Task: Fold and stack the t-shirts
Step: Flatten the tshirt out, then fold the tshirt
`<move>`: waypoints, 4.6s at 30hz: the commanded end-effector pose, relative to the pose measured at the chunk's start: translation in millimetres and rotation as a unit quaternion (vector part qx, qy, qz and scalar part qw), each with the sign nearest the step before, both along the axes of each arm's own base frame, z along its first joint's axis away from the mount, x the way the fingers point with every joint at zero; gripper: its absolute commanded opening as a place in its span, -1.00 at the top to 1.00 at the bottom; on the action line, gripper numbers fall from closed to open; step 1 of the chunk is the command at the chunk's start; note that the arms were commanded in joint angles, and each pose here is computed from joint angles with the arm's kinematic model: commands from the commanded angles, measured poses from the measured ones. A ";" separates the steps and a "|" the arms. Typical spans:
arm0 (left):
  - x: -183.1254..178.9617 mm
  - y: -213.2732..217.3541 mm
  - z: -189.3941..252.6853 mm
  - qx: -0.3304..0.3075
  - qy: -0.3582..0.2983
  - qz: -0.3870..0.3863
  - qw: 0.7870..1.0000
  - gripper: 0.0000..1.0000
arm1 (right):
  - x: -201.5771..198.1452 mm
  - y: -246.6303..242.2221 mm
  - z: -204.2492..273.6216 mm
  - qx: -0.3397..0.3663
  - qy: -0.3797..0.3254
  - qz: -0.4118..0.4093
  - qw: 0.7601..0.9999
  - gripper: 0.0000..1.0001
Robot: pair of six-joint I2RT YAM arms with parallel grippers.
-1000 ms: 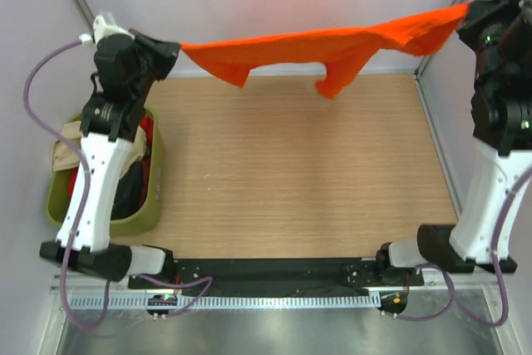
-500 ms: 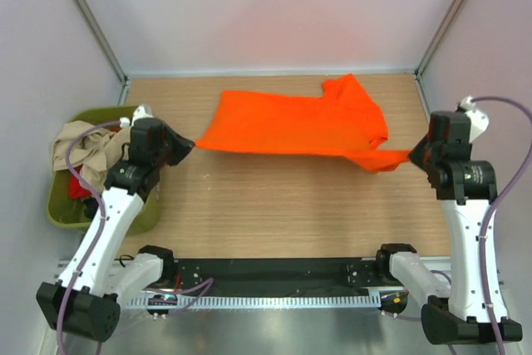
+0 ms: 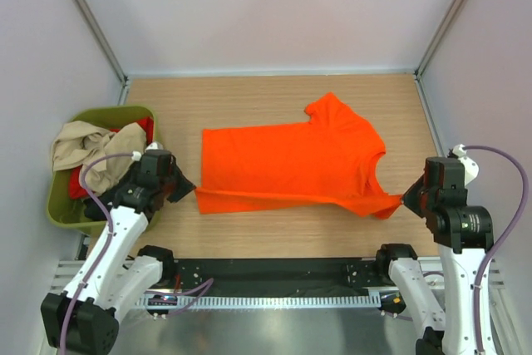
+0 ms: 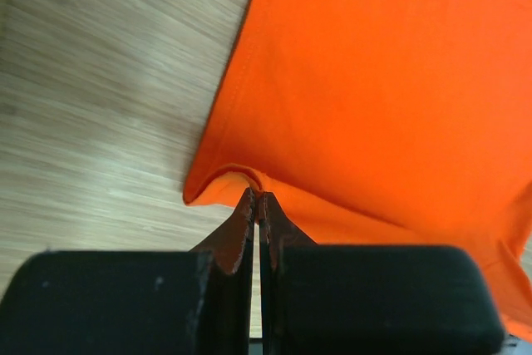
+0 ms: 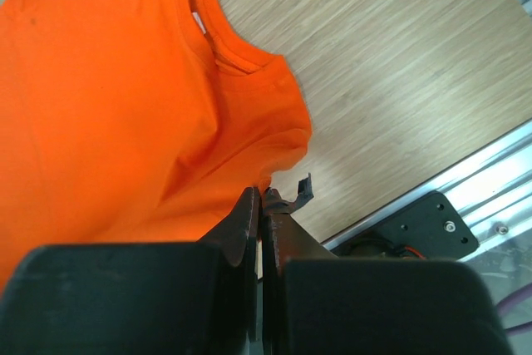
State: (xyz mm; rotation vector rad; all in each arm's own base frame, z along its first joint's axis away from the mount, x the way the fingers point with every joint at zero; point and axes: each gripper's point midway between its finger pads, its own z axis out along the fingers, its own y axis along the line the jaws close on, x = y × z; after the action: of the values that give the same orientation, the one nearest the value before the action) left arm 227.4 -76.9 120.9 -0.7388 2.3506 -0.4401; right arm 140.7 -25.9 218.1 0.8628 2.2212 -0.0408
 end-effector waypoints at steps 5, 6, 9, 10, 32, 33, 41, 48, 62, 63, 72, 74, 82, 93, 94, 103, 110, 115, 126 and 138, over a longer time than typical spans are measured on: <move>10.2 13.1 6.1 0.047 0.002 0.004 0.999 0.99 | 24.7 9.2 -12.5 0.027 -0.007 0.009 1.000 0.98; 11.0 12.1 6.1 0.045 0.001 0.003 0.999 0.99 | 27.3 8.0 -15.4 0.025 -0.002 0.007 1.000 0.98; 13.2 8.1 3.6 0.038 0.004 -0.003 0.999 0.99 | 36.6 8.9 -25.4 0.028 0.016 0.009 0.999 0.98; 13.2 8.0 2.6 0.039 0.006 -0.004 0.999 0.99 | 41.7 8.6 -26.2 0.028 0.013 0.007 1.000 0.98; 67.9 -1.0 -14.7 0.078 0.045 -0.005 0.996 0.99 | 137.5 -14.6 -14.7 -0.049 0.015 0.025 0.998 0.97; 71.2 -2.5 -14.5 0.078 0.043 -0.007 0.996 0.99 | 142.5 -15.1 -13.2 -0.056 0.013 0.035 0.998 0.97; 101.1 -7.6 -24.9 0.102 0.060 -0.010 0.993 1.00 | 165.4 -19.9 -28.8 -0.069 0.045 0.039 0.996 0.96; 110.1 -9.4 -42.8 0.117 0.091 -0.015 0.989 1.00 | 180.2 -11.0 -51.5 -0.039 0.053 0.041 0.997 0.98; 265.1 -6.3 200.0 0.049 -0.210 0.048 0.975 1.00 | 315.9 -31.3 181.9 -0.076 -0.277 -0.010 0.958 0.98; 276.2 -7.1 226.9 0.022 -0.241 0.059 0.969 0.99 | 330.7 -28.8 195.4 -0.074 -0.295 -0.002 0.953 0.98; 253.1 -11.6 417.8 -0.020 -0.456 0.033 0.889 1.00 | 297.6 -21.8 384.8 -0.129 -0.507 0.031 0.852 0.98; 253.7 -12.6 394.8 -0.011 -0.440 0.026 0.897 0.99 | 297.1 -16.4 373.9 -0.126 -0.496 0.049 0.858 0.98; 214.8 -8.8 293.3 0.013 -0.355 0.006 0.935 0.99 | 269.2 -7.3 246.5 -0.124 -0.370 0.098 0.916 0.98; 97.0 12.5 78.3 0.055 -0.115 -0.005 0.992 1.00 | 139.7 -28.9 18.8 -0.071 -0.006 -0.001 0.997 0.98; 90.7 13.4 71.7 0.059 -0.105 -0.008 0.993 1.00 | 132.5 -25.9 8.0 -0.061 0.013 -0.001 0.998 0.98; 40.2 8.8 2.7 0.061 0.039 -0.058 0.996 1.00 | 72.5 -0.3 -49.2 0.005 0.066 0.018 0.998 0.98; 32.9 16.3 -27.1 0.080 0.096 -0.048 0.991 0.99 | 88.2 1.3 -42.4 0.011 0.060 0.020 0.998 0.98; 33.1 25.7 -36.5 0.100 0.110 -0.028 0.988 1.00 | 109.3 2.6 -63.5 0.018 0.077 0.021 0.997 0.98; 38.8 37.4 -48.2 0.131 0.139 -0.004 0.982 0.99 | 173.0 8.8 -86.2 0.032 0.068 0.044 0.996 0.98; 57.2 34.5 -70.2 0.160 0.180 -0.003 0.971 0.99 | 210.3 4.8 -99.9 0.007 0.113 0.066 0.991 0.98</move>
State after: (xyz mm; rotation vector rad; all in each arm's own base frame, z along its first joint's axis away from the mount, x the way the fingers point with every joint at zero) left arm 283.7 -41.9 55.1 -0.6927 2.6430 0.0400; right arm 327.4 -11.9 90.3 0.8002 2.5731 -0.0138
